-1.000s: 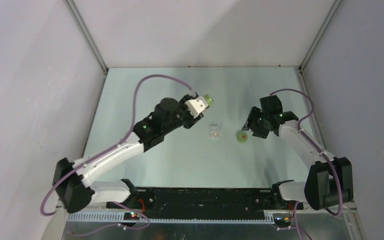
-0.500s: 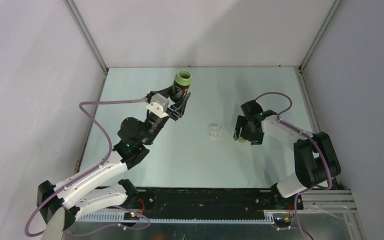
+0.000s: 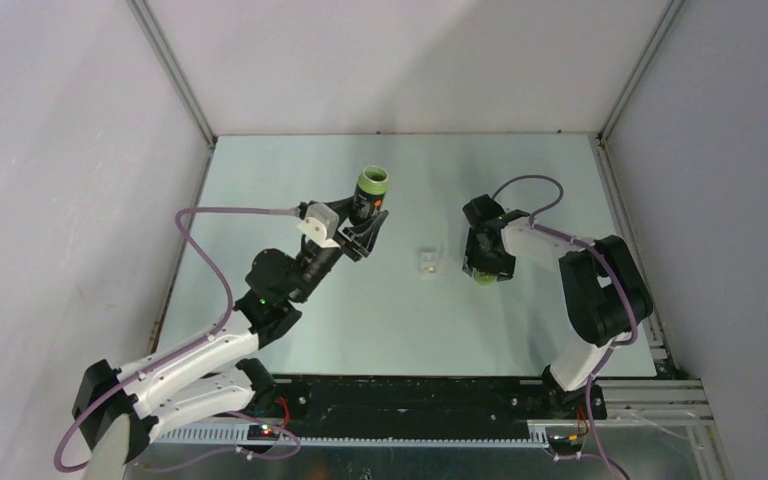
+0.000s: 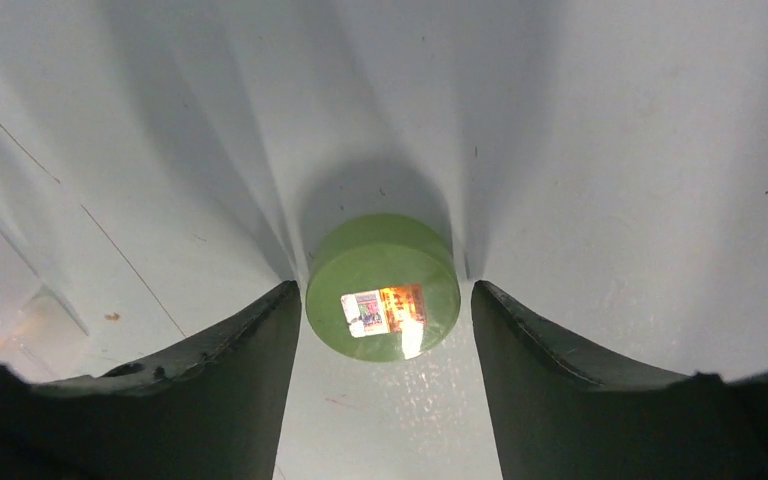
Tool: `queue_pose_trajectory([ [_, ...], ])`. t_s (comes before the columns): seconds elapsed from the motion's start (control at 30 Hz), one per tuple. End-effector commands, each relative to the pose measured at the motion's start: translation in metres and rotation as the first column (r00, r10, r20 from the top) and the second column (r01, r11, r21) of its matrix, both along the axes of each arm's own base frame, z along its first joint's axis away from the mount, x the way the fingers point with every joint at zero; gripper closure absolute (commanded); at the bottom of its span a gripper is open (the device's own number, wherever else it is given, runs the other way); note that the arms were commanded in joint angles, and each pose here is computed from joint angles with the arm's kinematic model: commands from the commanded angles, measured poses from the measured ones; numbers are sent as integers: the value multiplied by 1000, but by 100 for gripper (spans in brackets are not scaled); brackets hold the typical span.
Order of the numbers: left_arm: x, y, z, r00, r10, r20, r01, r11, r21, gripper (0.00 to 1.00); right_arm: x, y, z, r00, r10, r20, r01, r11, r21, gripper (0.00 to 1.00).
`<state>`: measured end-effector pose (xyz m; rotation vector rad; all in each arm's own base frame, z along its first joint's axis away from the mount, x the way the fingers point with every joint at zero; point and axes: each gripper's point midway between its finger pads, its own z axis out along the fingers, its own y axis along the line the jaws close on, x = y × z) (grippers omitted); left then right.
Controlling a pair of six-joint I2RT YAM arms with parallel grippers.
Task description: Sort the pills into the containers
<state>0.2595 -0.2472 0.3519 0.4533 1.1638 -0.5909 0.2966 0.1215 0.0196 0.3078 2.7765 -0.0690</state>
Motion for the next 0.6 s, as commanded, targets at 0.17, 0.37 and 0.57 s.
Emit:
queue_pose_trajectory([
  [0.17,-19,0,10,994,-111,15,112,984,-136,100,14,4,0,1000,21,18,-21,999,-24,54],
  [0.37,-21,-4,-4,988,-153,-5,152,982,-114,100,15,11,18,998,41,48,-42,998,40,66],
  [0.57,-19,0,-4,976,-216,-33,210,968,-141,100,16,13,80,986,67,153,-98,974,204,66],
])
